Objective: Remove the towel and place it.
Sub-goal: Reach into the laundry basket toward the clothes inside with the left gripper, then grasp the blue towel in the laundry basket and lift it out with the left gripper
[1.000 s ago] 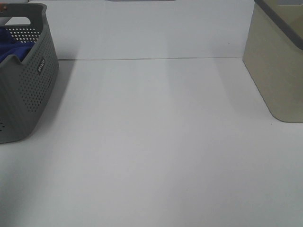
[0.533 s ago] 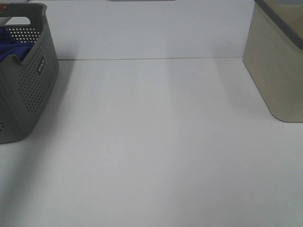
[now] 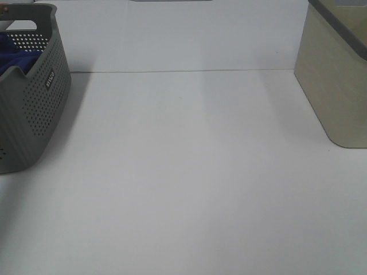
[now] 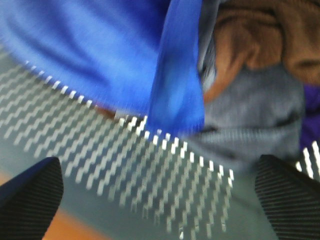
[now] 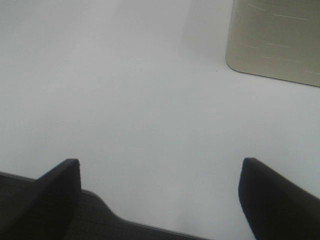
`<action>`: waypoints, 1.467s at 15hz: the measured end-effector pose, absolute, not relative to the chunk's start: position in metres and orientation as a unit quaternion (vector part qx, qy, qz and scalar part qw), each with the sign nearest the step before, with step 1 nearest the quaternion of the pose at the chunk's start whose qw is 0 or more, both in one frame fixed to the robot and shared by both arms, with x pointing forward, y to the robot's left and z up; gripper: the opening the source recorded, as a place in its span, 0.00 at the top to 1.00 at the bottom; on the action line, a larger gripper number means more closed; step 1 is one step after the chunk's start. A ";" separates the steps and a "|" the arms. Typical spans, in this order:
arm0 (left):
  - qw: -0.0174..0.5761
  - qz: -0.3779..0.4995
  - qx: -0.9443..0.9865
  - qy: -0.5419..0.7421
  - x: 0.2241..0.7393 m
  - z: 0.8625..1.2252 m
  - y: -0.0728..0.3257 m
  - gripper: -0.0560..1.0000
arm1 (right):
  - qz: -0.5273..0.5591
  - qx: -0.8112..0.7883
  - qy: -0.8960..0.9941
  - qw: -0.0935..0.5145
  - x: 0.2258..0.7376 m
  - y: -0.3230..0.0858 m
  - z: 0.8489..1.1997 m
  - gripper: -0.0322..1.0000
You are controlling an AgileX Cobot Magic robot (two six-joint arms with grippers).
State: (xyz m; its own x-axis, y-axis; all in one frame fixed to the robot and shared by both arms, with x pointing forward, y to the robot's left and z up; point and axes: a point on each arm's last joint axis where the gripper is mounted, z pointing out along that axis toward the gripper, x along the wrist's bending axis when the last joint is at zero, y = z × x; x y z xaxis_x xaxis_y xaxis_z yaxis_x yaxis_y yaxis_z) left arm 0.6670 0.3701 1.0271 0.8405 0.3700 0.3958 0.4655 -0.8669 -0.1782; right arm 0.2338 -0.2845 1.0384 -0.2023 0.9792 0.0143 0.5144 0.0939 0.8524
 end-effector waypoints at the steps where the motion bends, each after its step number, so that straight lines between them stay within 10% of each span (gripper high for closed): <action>1: 0.132 -0.170 -0.953 -0.215 0.674 1.010 0.370 0.01 | 0.383 0.554 0.674 0.304 0.234 -0.285 1.038 0.16; 7: 0.114 -0.139 -0.961 -0.210 0.689 0.960 0.368 0.06 | 0.383 0.554 0.674 0.304 0.234 -0.285 1.038 0.16; 13: 0.100 -0.137 -0.962 -0.213 0.689 0.960 0.366 0.51 | 0.383 0.554 0.674 0.304 0.234 -0.285 1.038 0.16; 19: 0.101 -0.137 -0.961 -0.217 0.689 0.960 0.366 0.61 | 0.383 0.554 0.674 0.304 0.234 -0.285 1.038 0.16; 22: 0.131 -0.125 -0.962 -0.205 0.686 0.961 0.370 0.94 | 0.383 0.554 0.674 0.304 0.234 -0.285 1.038 0.16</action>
